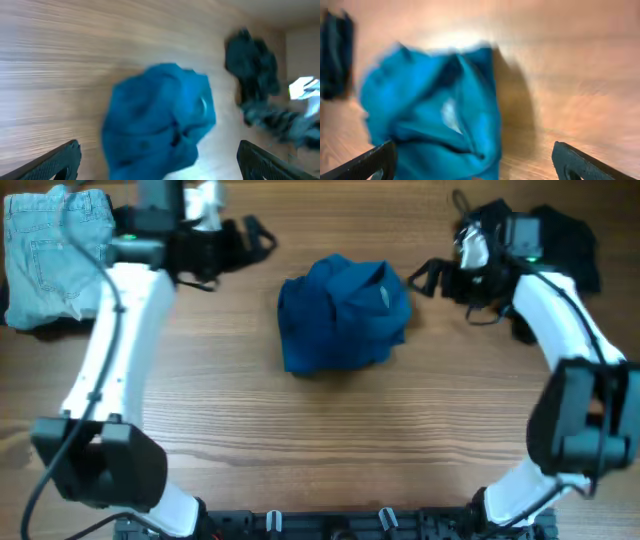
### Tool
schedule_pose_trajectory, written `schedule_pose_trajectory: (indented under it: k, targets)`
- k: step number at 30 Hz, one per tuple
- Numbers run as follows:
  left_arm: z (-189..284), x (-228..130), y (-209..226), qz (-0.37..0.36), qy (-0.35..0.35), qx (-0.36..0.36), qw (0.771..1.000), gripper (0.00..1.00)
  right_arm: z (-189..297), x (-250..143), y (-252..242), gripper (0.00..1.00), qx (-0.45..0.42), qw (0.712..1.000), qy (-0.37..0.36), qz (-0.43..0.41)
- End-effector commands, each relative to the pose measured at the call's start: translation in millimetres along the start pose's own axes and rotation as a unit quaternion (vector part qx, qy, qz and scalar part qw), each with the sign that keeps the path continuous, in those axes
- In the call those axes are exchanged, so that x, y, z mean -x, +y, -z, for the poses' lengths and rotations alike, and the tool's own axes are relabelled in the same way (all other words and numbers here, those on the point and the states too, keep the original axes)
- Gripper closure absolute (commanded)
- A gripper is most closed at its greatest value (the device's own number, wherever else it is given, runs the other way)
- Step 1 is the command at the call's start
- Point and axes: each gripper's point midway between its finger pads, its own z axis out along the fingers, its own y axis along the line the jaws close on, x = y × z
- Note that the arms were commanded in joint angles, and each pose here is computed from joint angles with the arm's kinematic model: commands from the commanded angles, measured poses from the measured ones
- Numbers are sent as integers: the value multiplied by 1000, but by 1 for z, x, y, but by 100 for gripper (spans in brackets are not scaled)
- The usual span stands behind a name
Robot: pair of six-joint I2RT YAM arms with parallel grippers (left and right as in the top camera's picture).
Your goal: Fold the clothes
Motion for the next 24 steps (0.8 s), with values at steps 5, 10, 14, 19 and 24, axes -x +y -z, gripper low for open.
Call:
schedule_pose_trajectory:
  k: [5, 10, 14, 19, 24]
  targets:
    - [-84, -79, -20, 20, 98, 112, 989, 1, 77, 40, 8, 1, -51, 995, -81, 5]
    - [-110, -134, -30, 77, 218, 76, 970, 58, 77, 36, 1, 1, -71, 995, -74, 2]
    - [-121, -152, -35, 58, 233, 90, 967, 88, 77, 35, 1, 1, -71, 995, -72, 1]
    - [-135, -175, -9, 62, 261, 142, 953, 96, 77, 35, 1, 0, -71, 995, -72, 1]
    - [-150, -183, 36, 62, 252, 213, 942, 96, 77, 35, 1, 0, -71, 995, -72, 1]
